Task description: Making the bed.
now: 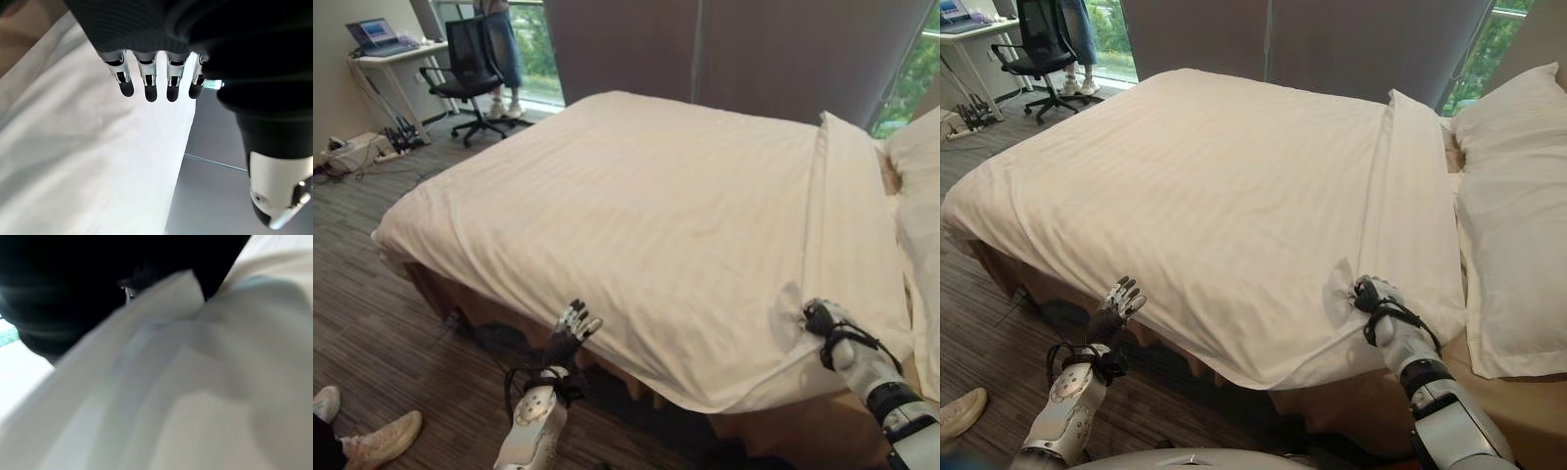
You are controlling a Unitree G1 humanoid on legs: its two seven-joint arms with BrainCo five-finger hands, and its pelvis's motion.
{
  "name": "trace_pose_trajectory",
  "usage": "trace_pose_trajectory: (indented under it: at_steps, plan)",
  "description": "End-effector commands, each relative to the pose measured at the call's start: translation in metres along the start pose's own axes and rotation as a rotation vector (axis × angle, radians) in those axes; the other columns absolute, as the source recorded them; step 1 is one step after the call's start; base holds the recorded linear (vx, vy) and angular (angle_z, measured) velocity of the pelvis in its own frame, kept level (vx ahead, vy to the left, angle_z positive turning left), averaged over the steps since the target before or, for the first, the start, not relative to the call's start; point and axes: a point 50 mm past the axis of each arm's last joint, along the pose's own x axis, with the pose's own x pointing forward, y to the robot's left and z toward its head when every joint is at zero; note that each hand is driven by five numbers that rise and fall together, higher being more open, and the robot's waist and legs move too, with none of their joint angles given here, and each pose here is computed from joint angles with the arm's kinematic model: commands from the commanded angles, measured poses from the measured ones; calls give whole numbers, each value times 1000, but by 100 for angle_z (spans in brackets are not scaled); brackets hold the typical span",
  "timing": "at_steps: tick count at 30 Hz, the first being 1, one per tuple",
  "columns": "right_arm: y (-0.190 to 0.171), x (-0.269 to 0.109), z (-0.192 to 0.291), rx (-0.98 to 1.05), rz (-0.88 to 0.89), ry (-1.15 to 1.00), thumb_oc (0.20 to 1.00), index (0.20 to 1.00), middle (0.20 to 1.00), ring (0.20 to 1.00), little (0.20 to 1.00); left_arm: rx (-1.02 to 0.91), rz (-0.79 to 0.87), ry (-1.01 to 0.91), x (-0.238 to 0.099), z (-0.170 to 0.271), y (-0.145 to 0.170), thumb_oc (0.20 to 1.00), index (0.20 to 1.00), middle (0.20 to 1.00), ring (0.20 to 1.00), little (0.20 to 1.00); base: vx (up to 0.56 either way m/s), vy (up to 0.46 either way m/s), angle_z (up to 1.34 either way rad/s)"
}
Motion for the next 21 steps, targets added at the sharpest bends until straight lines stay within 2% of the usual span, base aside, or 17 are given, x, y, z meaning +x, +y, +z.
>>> trace_pose_trajectory:
  at_steps: [1, 5, 10, 11, 12, 13, 15, 17, 18, 19, 21]
  plan:
    - [-33, -1, -7, 29, -136, 1, 200, 200, 200, 200, 200, 22, -45, -208, 9, 45, -2, 1000, 1000, 1000, 1000, 1000, -14, 13, -6]
    - [-27, -23, -14, 93, -170, -13, 200, 200, 200, 200, 200, 26, -5, -222, 8, 48, 2, 1000, 1000, 1000, 1000, 1000, -2, 10, -17]
    - [-2, -62, -20, 157, -128, -40, 200, 200, 200, 200, 200, 41, 42, -214, 4, 43, 4, 1000, 1000, 1000, 1000, 1000, -3, 7, -14]
    - [5, -70, -19, 136, -104, -55, 231, 231, 231, 231, 231, 49, 52, -210, 3, 42, 5, 1000, 1000, 1000, 1000, 1000, -6, 3, -14]
    - [14, -74, -19, 112, -75, -64, 366, 366, 366, 366, 366, 57, 57, -203, 2, 40, 5, 1000, 1000, 1000, 1000, 1000, -13, 1, -9]
    - [31, -82, -12, 82, -8, -97, 1000, 1000, 1000, 1000, 1000, 72, 55, -188, 1, 34, 1, 1000, 1000, 1000, 1000, 1000, -10, -1, -12]
    - [43, -85, -10, 49, 36, -112, 1000, 1000, 1000, 1000, 1000, 80, 49, -182, 1, 32, -1, 1000, 1000, 1000, 1000, 1000, -15, 0, -18]
    - [80, -94, -11, -2, 163, -98, 1000, 1000, 1000, 1000, 1000, 103, 15, -178, 0, 28, -9, 1000, 1000, 1000, 1000, 1000, -28, 5, -12]
    - [80, -93, -11, -1, 162, -99, 1000, 1000, 1000, 1000, 1000, 104, 16, -178, 0, 28, -9, 1000, 1000, 1000, 1000, 1000, -31, 3, -1]
    - [111, -102, -15, -17, 274, -52, 1000, 1000, 1000, 1000, 1000, 101, -13, -175, 0, 25, -16, 1000, 1000, 1000, 1000, 1000, 0, 0, 0]
    - [125, -106, -19, -57, 318, -22, 1000, 1000, 1000, 1000, 1000, 98, -18, -172, 1, 24, -19, 1000, 1000, 1000, 1000, 1000, 0, 0, 0]
